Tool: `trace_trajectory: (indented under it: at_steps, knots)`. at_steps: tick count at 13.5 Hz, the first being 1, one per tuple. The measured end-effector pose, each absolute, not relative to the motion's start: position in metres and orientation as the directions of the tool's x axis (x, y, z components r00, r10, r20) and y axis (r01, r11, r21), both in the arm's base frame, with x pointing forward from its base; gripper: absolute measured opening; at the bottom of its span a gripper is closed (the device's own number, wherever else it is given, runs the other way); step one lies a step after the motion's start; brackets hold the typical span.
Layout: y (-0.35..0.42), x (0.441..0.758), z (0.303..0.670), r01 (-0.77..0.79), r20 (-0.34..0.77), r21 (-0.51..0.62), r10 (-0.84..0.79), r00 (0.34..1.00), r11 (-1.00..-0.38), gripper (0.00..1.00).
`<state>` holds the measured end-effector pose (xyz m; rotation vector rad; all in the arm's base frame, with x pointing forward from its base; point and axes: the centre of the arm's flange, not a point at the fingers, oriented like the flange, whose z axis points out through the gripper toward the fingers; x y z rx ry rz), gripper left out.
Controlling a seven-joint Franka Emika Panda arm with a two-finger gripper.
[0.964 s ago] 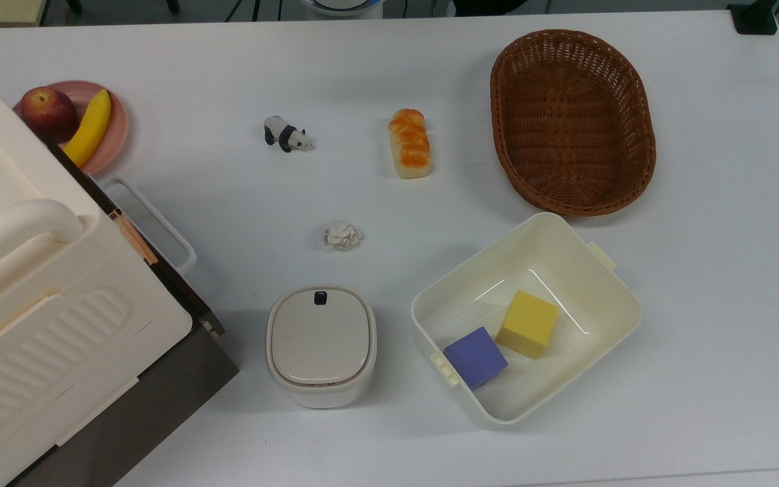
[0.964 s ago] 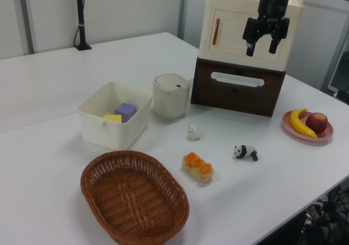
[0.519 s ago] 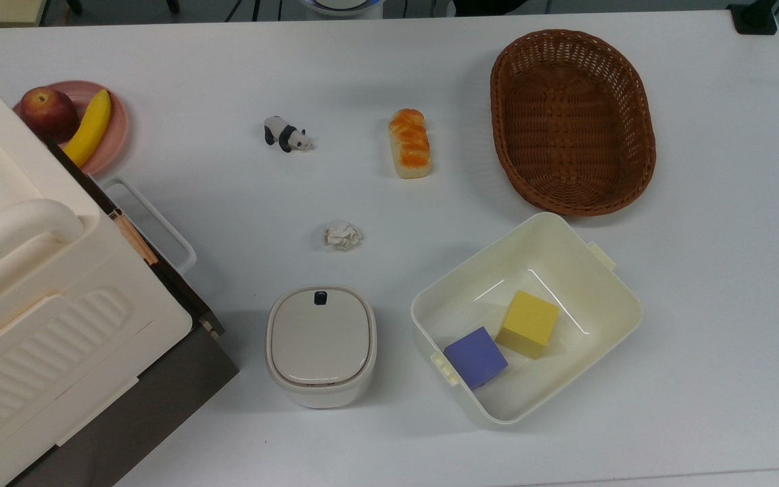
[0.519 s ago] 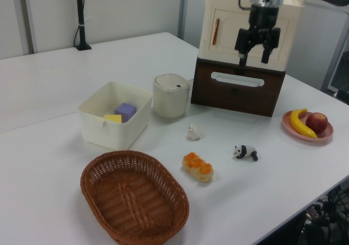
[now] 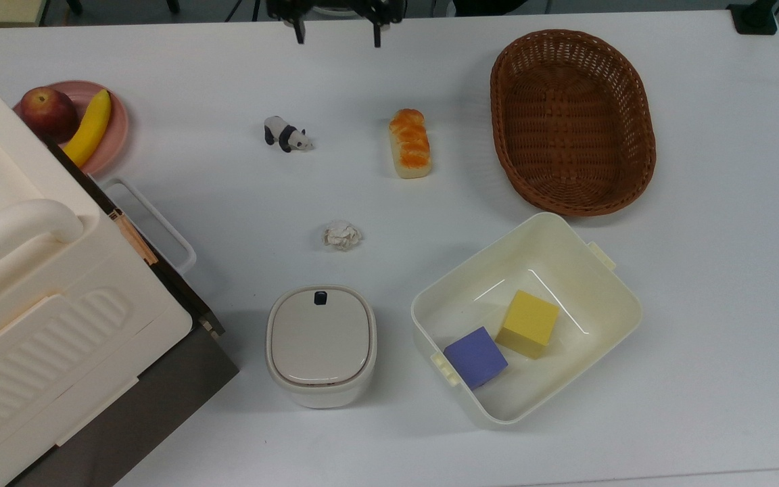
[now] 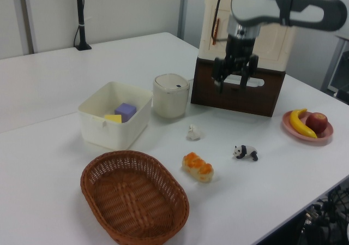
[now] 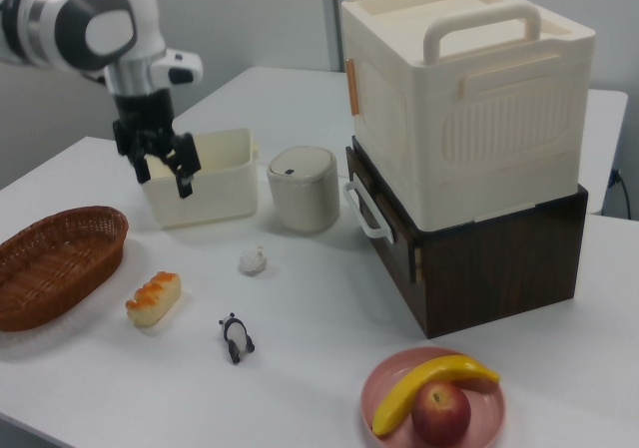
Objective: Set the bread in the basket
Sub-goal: 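Move the open gripper over the orange-topped bread roll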
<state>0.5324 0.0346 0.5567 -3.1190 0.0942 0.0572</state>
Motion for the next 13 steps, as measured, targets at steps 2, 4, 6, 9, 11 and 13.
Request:
trace_trajectory:
  at_steps: [2,4,6,9,11,13]
  knots:
    - [0.046,0.523,0.536,-0.043,-0.003,-0.014,-0.043,0.999,-0.999,1.00]
    - [0.057,0.513,0.512,-0.024,0.027,-0.009,-0.025,0.999,-1.000,1.00]
    - [0.070,0.504,0.489,0.003,0.033,-0.006,0.002,0.999,-1.000,1.00]
    - [0.086,0.502,0.465,0.036,0.018,-0.007,0.035,0.999,-0.999,1.00]
    - [0.104,0.507,0.436,0.071,-0.006,-0.015,0.071,0.997,-0.997,1.00]
    - [0.121,0.513,0.404,0.101,-0.039,-0.026,0.102,0.994,-0.995,1.00]
